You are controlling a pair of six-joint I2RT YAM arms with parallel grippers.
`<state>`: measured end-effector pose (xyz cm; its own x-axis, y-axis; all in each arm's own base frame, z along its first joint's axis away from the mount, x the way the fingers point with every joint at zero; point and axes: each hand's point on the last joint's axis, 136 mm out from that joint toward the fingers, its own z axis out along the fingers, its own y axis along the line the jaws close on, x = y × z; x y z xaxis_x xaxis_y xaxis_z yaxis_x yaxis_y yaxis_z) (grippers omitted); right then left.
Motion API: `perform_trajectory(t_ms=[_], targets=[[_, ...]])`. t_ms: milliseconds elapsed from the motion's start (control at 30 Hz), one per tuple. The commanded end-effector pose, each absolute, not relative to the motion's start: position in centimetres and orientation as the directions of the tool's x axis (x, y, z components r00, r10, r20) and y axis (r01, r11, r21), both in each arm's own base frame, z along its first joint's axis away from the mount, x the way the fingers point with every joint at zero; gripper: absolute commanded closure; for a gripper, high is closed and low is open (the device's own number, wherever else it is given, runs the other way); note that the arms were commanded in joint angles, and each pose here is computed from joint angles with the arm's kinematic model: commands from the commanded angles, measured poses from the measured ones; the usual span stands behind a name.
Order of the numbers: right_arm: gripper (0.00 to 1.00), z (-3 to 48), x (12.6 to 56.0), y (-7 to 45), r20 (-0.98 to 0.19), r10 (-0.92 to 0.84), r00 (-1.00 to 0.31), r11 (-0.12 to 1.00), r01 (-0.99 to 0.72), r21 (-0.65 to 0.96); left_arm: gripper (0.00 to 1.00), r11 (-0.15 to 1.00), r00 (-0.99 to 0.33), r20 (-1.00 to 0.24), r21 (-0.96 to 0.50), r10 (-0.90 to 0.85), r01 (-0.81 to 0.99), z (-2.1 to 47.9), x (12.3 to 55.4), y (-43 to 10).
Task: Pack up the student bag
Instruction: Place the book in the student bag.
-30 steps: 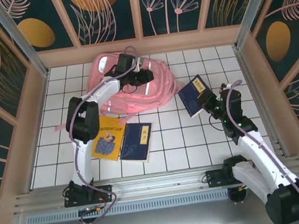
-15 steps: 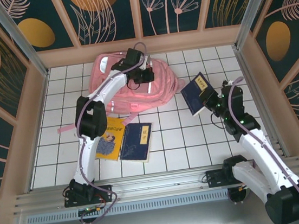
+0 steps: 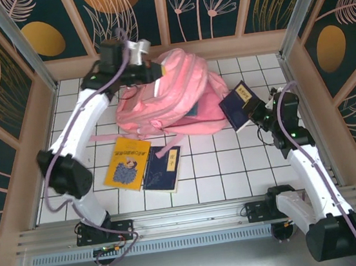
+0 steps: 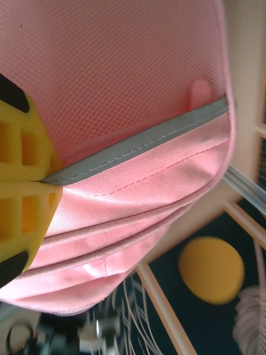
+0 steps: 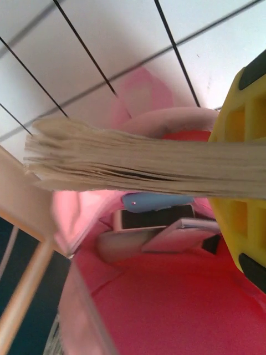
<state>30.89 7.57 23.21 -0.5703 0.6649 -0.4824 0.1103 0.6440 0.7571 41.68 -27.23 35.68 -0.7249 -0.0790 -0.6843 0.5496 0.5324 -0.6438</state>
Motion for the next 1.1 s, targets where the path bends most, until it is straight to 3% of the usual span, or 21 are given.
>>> perform_trajectory(t_ms=[0,267,600,867,1067], targets=[[1.0,28.7,30.7,11.5,-0.524,0.567,-0.636,0.55,-0.181,0.815,1.0,0.255,-0.574,-0.8,-0.6,-0.175,0.758,44.9,39.1,-26.2],[1.0,31.0,29.2,13.5,-0.526,0.492,-0.694,0.487,-0.281,0.827,1.0,0.109,-0.612,-0.776,-0.629,-0.154,0.77,44.7,39.1,-27.3],[1.0,28.9,30.1,18.6,-0.426,0.376,-0.823,0.332,-0.31,0.891,1.0,-0.007,-0.616,-0.78,-0.619,-0.113,0.785,46.2,38.8,-29.3],[1.0,26.0,34.6,25.1,-0.389,0.286,-0.876,0.347,-0.284,0.894,1.0,-0.038,-0.613,-0.786,-0.612,-0.082,0.79,45.8,37.8,-30.1],[1.0,22.0,40.7,29.8,-0.312,0.334,-0.889,0.375,-0.179,0.91,1.0,-0.064,-0.606,-0.792,-0.603,-0.073,0.795,46.1,37.4,-30.5]])
